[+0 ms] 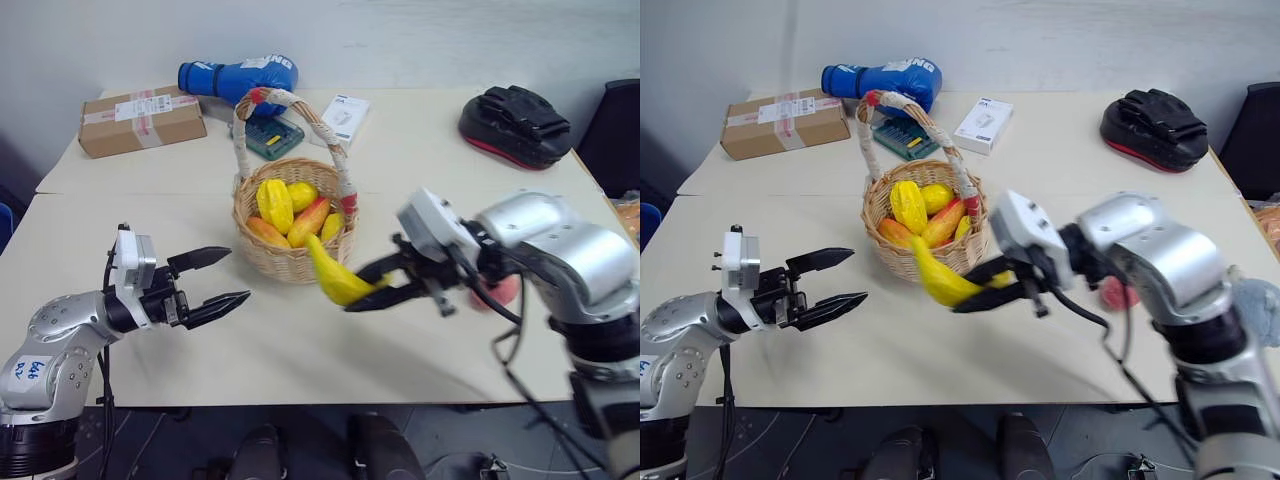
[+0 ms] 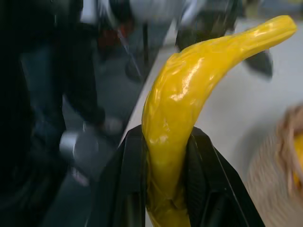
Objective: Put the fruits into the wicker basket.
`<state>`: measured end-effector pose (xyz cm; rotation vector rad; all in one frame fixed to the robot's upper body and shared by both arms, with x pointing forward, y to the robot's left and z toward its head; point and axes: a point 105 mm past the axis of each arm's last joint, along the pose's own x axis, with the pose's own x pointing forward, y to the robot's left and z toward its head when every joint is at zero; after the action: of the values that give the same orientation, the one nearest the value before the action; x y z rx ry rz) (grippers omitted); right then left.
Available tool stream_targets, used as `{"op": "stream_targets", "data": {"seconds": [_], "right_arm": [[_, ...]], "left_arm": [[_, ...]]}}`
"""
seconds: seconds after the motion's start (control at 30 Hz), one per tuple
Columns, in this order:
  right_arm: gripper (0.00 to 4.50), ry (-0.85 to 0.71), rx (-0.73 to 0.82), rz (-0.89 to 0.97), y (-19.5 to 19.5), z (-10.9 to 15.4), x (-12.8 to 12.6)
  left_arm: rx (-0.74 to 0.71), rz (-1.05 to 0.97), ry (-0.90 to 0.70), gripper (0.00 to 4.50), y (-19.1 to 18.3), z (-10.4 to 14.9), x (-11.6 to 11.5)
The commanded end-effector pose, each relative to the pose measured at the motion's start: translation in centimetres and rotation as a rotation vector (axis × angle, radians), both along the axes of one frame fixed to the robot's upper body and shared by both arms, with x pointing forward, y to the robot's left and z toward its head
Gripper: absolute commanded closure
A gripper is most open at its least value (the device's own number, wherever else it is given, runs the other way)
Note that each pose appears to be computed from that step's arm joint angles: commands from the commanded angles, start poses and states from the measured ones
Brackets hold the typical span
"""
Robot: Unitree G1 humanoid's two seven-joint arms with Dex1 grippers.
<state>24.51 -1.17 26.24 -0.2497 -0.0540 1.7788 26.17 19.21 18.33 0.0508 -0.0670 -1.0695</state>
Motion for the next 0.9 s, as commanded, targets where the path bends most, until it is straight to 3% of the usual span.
{"op": "stream_targets", "data": {"seconds": [0.03,0.33,0.47,0.6,0.7,0.77,0.9], "right_arm": [[3.88,-0.022,0.184,-0.237,2.8,3.5,3.7],[3.88,-0.149,-0.006,-0.65,3.8,0.3,9.9],[2.54,-0.214,-0.018,-0.681,4.2,-0.2,10.4],[1.14,-0.195,0.043,-0.562,4.1,0.7,8.5],[0.14,-0.2,0.093,-0.308,3.4,1.2,4.4],[0.03,-0.186,0.114,-0.152,2.0,1.0,1.6],[0.03,-0.127,0.197,-0.188,-2.1,0.7,-0.2]], "left_arm": [[-0.016,0.02,-0.029,0.0,0.4,0.8,-0.1],[-0.01,0.037,-0.036,0.0,0.6,0.7,-0.1],[-0.01,0.028,-0.035,0.0,0.5,0.8,0.1],[-0.005,0.018,-0.031,0.0,0.6,0.8,0.2],[-0.001,0.005,-0.035,0.0,0.5,0.8,0.3],[0.003,-0.019,-0.036,0.0,0.2,0.7,0.2],[0.021,-0.085,-0.038,0.0,-0.9,0.6,0.0]]}}
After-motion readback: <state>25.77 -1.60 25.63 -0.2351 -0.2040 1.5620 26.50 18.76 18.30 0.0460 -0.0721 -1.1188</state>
